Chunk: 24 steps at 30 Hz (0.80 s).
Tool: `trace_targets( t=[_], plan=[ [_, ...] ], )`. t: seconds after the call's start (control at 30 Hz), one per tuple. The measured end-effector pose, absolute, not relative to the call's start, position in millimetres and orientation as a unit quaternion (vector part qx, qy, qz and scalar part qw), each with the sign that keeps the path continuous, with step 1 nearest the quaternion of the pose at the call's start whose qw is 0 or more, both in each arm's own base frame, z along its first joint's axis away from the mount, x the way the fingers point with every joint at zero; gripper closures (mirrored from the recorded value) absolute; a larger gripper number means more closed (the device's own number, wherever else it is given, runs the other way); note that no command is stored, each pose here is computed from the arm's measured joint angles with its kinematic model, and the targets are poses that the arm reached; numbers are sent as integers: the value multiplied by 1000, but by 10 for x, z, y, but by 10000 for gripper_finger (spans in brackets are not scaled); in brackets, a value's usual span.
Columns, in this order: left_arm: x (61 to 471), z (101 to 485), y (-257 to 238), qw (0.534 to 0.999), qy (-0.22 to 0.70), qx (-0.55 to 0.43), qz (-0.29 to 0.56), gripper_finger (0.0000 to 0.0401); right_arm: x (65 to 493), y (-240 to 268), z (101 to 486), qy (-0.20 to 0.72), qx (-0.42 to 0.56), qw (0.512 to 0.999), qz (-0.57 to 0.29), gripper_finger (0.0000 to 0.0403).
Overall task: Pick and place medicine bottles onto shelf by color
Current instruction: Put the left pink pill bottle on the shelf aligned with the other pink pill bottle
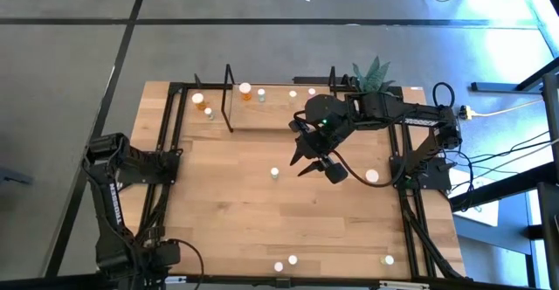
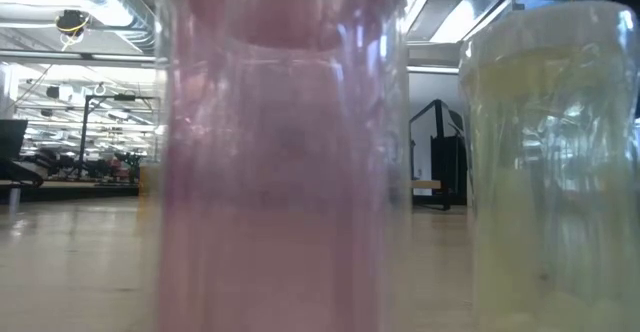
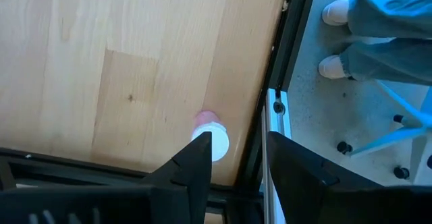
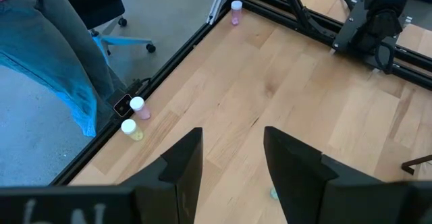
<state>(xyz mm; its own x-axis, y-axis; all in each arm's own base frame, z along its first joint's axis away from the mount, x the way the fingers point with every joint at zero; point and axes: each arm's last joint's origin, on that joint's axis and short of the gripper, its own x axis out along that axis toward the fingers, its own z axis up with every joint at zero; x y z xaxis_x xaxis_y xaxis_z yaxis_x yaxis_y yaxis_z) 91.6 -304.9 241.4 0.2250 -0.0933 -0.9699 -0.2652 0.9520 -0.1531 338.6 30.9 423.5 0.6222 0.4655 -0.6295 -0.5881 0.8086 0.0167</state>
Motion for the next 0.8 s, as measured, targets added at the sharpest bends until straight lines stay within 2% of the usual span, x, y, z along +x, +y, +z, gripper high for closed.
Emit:
trace_targets(
  t=[0.17, 0.5, 0.8],
  plan=[
    [916, 2414, -3049, 769, 620, -143, 55, 251, 3386, 309, 4235, 320, -96, 896, 294, 244],
    [901, 2259, -3011, 765, 627, -138, 60, 161, 3386, 311, 4235, 320, -96, 895, 294, 244],
    [867, 2131, -2966, 737, 656, -143, 76, 147, 3386, 309, 4235, 320, -96, 896, 294, 244]
  ],
)
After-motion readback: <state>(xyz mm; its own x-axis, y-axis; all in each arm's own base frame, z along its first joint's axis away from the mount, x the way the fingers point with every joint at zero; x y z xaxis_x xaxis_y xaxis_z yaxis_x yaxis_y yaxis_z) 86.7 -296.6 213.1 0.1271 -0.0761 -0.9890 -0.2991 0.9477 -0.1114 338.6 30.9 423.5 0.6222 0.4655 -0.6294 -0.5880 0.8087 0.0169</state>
